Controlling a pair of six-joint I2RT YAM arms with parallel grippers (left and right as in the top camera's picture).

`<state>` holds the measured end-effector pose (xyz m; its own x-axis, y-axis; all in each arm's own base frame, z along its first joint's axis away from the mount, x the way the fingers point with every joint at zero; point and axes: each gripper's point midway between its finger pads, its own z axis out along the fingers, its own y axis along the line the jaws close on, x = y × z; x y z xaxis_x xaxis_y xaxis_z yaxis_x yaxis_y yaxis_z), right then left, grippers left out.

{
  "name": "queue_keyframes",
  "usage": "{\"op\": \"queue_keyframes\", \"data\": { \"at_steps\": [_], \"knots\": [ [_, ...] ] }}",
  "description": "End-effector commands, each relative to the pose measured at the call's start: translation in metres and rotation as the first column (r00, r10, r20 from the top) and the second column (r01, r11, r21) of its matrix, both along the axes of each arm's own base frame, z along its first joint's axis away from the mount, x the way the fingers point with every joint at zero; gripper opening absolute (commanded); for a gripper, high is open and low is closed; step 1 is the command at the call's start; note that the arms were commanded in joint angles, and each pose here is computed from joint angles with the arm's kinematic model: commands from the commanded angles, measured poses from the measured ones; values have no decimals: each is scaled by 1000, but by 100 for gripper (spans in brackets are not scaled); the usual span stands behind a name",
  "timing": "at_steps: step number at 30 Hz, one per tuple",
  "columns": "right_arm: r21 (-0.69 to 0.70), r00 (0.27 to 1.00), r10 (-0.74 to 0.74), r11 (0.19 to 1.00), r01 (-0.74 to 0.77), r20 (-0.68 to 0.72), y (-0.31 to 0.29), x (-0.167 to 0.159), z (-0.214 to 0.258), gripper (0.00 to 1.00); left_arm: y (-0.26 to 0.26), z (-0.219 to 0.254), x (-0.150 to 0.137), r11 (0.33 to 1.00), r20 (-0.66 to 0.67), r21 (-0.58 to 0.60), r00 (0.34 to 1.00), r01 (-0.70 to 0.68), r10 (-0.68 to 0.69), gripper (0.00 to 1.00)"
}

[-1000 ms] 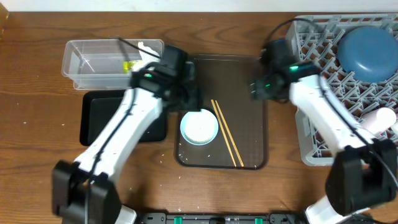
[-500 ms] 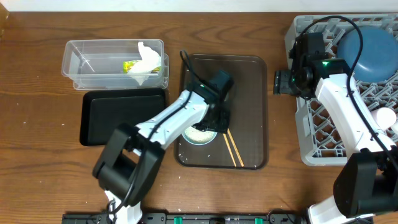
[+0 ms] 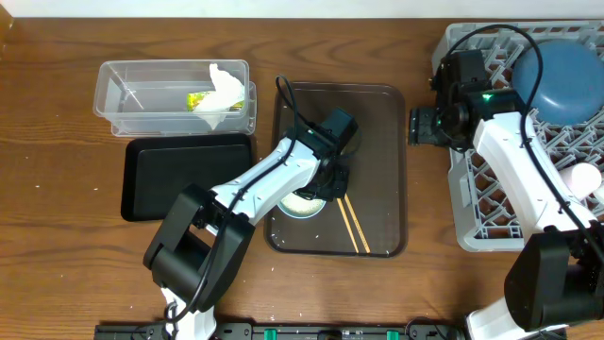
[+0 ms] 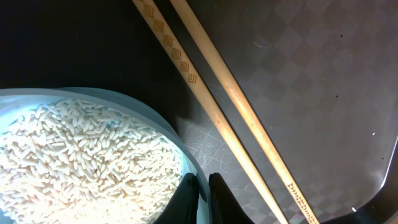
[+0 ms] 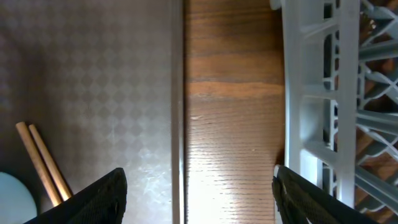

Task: Sort waste into correct bins and load items into the dishwasher rack
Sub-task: 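Carry the rice bowl left and tip the rice onto the black tray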

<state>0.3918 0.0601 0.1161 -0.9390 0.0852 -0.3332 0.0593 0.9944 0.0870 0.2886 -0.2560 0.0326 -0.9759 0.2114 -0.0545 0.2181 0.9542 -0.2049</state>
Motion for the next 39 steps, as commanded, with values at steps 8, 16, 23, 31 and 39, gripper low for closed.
{"op": "queue_keyframes", "data": {
  "at_steps": [8, 16, 23, 31, 39],
  "knots": [
    [10, 1000, 3, 1000, -3, 30, 3, 3, 12, 75, 5, 53, 7, 1000, 96, -20, 995, -6, 8, 6],
    [9, 1000, 3, 1000, -3, 30, 3, 3, 12, 74, 34, 106, 20, 995, 185, -75, 979, -72, 85, 6],
    [10, 999, 3, 1000, -3, 32, 3, 3, 12, 74, 96, 140, 36, 973, 199, -152, 959, -174, 203, 6],
    [9, 1000, 3, 1000, -4, 29, 3, 3, 12, 74, 143, 153, 41, 857, 63, -481, 968, -185, 244, 6],
    [29, 998, 48, 998, -49, 33, 10, 3, 13, 73, 202, 157, 34, 597, 2, -768, 932, -232, 364, 6]
  ]
}}
